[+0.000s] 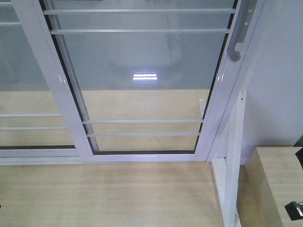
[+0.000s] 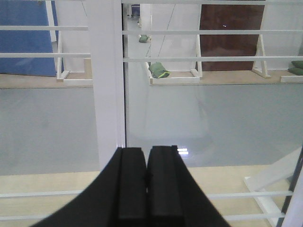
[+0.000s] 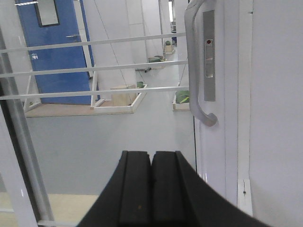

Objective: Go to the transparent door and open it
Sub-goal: 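Raise the right gripper toward the door's silver bar handle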

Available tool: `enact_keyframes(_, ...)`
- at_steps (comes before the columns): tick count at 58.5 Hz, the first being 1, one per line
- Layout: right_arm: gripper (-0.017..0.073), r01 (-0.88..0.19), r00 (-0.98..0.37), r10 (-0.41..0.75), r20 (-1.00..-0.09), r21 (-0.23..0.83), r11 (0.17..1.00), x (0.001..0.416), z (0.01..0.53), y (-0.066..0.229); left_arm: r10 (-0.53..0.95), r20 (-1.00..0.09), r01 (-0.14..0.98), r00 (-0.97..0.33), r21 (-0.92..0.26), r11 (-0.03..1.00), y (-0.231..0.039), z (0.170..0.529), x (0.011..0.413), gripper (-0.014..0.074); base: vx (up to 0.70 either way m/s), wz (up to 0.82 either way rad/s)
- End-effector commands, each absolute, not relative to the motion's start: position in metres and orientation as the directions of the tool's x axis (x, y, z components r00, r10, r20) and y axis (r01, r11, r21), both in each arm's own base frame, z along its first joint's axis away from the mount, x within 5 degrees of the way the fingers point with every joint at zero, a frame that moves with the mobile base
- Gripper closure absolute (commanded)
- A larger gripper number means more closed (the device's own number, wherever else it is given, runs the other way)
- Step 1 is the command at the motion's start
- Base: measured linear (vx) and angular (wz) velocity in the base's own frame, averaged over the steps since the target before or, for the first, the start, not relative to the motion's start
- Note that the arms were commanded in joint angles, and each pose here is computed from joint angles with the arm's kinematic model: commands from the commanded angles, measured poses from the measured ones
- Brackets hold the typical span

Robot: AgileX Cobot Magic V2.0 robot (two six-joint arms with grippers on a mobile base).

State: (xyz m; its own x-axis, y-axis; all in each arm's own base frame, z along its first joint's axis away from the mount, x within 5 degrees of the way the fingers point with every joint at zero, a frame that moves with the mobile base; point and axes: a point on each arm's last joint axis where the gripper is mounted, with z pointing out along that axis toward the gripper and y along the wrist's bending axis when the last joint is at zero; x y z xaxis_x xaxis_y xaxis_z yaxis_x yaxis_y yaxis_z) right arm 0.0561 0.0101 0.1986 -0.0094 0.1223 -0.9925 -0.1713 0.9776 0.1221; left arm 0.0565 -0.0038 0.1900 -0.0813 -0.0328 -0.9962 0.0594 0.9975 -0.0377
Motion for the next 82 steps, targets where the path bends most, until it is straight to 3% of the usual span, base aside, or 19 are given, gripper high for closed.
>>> enact_keyframes(1, 0.0568, -0.164, 0.087, 0.125, -0.988, 0.109, 0.980, 0.0548, 0.2057, 0.0084, -0.046, -0.999, 0.064, -0.001, -0.046, 0.997, -0.0037, 0.1936, 0.0562, 0.0599, 0.28, 0.06)
enact_keyframes(82, 0.0568, -0.164, 0.087, 0.125, -0.988, 0.109, 0.980, 0.0548, 0.2057, 0.0084, -0.046, -0.999, 0.064, -0.001, -0.046, 0.997, -0.0037, 0.1936, 0.0562, 0.0599, 0.07, 0.01)
